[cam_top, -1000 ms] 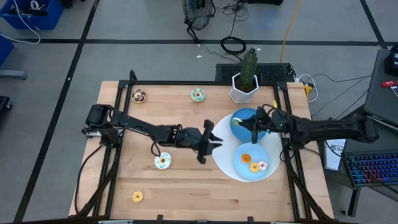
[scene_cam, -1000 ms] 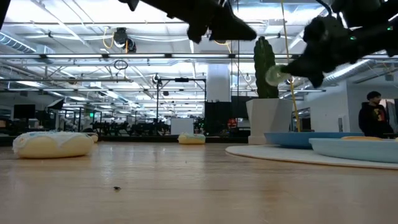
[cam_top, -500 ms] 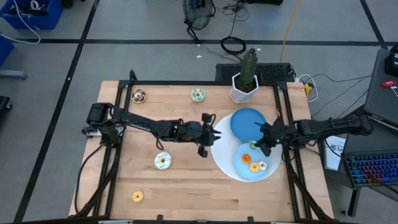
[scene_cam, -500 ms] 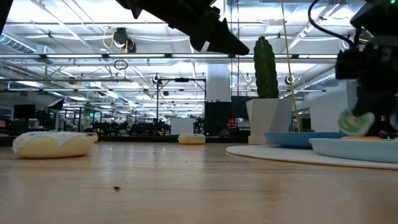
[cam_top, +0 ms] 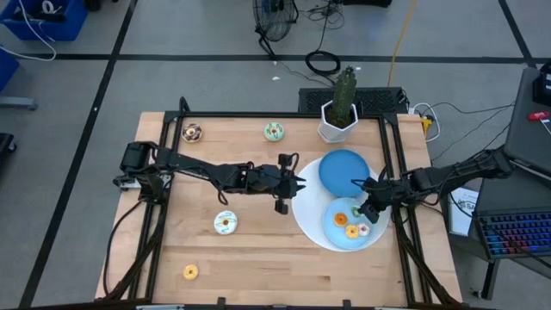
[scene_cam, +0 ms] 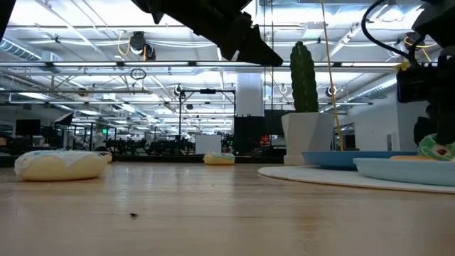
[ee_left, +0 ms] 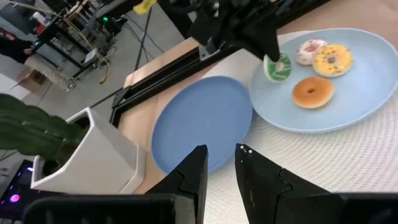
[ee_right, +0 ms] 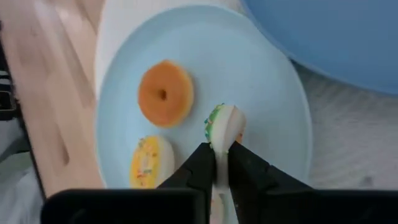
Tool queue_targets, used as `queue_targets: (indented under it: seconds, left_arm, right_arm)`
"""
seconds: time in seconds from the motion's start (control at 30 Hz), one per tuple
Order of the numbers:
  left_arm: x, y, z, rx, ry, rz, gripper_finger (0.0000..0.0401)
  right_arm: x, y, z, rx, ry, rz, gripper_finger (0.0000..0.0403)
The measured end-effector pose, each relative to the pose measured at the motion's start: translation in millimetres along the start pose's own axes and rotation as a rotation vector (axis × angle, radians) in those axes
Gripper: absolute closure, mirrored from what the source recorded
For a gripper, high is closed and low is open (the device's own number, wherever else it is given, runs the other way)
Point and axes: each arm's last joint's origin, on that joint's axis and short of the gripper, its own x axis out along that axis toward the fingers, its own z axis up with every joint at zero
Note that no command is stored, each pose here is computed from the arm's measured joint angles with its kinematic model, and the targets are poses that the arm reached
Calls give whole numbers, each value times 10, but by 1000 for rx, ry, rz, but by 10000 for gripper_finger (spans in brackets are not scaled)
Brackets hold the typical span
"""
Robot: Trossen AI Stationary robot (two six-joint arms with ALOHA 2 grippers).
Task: Pick & Place donuts
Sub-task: Put the small green donut on the light blue plate, then put the small yellow donut on the light blue plate
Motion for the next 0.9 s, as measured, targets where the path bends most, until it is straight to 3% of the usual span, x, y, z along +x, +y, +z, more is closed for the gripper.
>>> queue_targets:
  seconds: [0.17,0.33,0.53,0.73,0.9]
  left_arm:
    - [0,-7,1,-3,0,-3,314]
    - [0,-10,-13,-5,12,-7,313]
    - [2,-12,-16,-6,14,-9,313]
    - [0,-24,-25,-3,26,-16,313]
    - [-88,-103,59,26,-24,-113,313]
  right_arm:
    - [106,-28,-19,-20,-9,60,323]
    - [163,2,5,-28,-67,145,240]
    - [156,6,54,-4,-113,157,154]
    - [109,121,165,-95,-239,275,134]
    - [27,242,300,-344,-554,314,139]
